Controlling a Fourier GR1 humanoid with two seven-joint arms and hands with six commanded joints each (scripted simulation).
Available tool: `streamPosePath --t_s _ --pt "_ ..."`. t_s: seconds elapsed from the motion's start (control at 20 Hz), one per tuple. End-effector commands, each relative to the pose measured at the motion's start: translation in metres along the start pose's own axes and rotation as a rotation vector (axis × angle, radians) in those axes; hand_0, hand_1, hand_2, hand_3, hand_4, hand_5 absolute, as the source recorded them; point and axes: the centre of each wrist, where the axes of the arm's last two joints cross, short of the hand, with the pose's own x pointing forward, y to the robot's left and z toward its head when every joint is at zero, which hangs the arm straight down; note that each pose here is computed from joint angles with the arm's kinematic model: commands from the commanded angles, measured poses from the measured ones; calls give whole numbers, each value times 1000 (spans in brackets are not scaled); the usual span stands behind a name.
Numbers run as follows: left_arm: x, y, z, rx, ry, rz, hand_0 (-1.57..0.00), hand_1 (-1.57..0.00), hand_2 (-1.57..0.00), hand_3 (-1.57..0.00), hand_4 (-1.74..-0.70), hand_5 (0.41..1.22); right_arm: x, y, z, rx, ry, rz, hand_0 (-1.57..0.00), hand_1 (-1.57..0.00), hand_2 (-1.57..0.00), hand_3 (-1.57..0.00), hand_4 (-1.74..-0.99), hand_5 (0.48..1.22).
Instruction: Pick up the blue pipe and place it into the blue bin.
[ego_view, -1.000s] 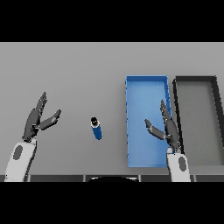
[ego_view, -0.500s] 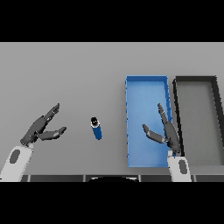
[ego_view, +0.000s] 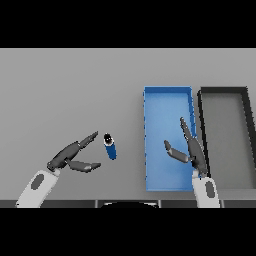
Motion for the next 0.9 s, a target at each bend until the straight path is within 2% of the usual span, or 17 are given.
streamPosePath --t_s 0.0,0.15,0.3,0.7,0.85 --pt "1 -3 -2 0 -15 -5 1 1 1 1 -1203 483 -1 0 2 2 -7 -4 1 1 1 1 -1299 654" --pt "-6 -20 -18 3 -48 -6 1 1 1 1 -1216 491 1 4 1 -1 2 -5 1 1 1 1 -1300 652" --pt "-8 -29 -30 16 -70 2 1 1 1 1 -1230 502 1 -2 3 -12 11 -5 1 1 1 1 -1309 651" --pt "-13 -50 -73 14 -72 -10 1 1 1 1 -1160 491 0 -2 6 -18 27 -6 1 1 1 1 -1323 665" --pt "-12 -58 -82 -17 -105 71 1 1 -24 -17 -1215 536 -2 0 10 -10 22 -5 1 1 1 1 -1321 664"
